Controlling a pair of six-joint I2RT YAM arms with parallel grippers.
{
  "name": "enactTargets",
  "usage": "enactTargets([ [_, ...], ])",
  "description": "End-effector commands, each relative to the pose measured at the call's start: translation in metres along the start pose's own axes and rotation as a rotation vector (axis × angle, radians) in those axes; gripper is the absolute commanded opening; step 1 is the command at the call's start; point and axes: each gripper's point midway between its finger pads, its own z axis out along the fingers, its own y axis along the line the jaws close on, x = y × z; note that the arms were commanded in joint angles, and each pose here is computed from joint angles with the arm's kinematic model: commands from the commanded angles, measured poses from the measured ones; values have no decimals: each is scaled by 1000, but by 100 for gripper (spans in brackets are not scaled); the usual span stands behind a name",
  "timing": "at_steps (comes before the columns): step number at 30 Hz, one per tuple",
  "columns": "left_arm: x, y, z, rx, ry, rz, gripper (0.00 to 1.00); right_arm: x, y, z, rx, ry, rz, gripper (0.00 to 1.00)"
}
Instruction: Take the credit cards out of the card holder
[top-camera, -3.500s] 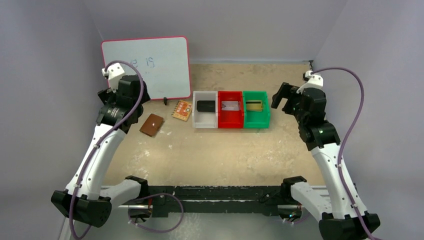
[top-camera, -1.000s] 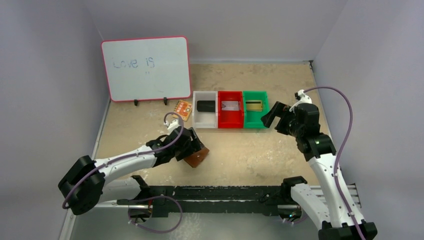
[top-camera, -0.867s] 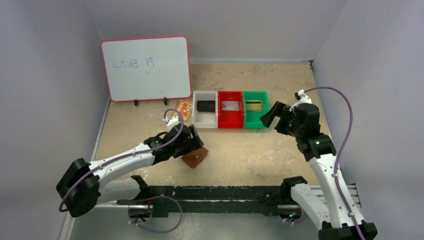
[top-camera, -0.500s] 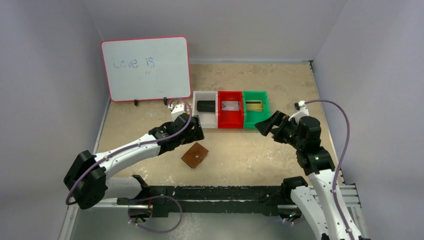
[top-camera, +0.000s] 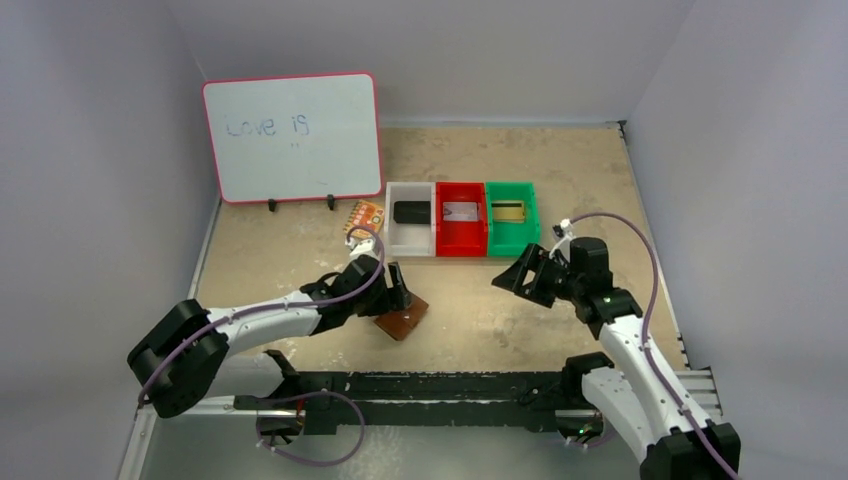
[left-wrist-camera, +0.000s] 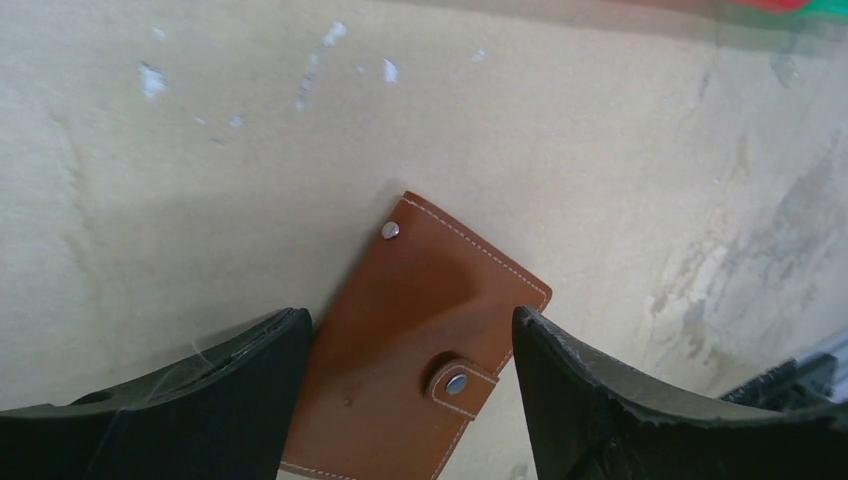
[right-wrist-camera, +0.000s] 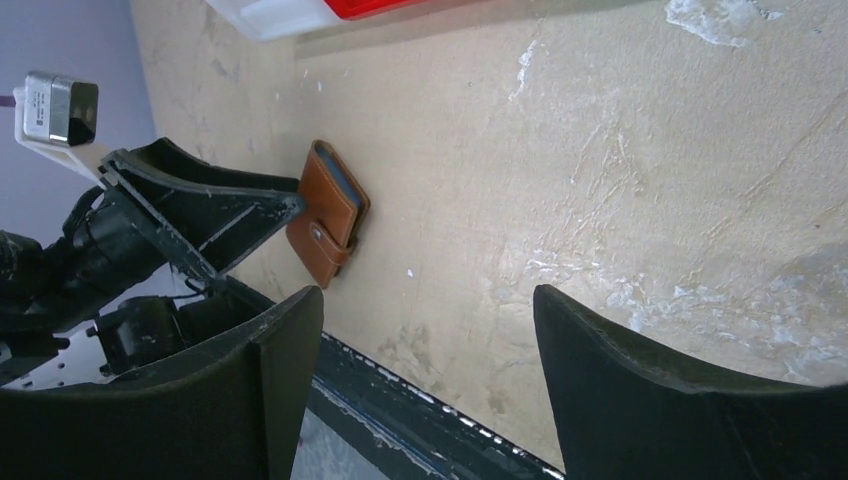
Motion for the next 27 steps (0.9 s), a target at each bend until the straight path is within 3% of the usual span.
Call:
enactTargets([
  [1,30,-21,-1,103,74,-82,72,2,6,7,-34,26,-38,77],
  [6,34,-50,-3,137,4,-130,66,7,17,21,-23,51,-64,74],
  [14,16,-27,-11,22,-144,-164,66,46,42,46,22,125,-72,71],
  [17,13,-19,-19,23,-170,-151,65,72,62,55,-40,166,-68,64],
  [22,17,-17,-27,57,-152,-88,60,95,84,78,-4,186,-73,61],
  [27,36,-20,-22,100,-73,-68,57,109,74,96,169,165,-79,58],
])
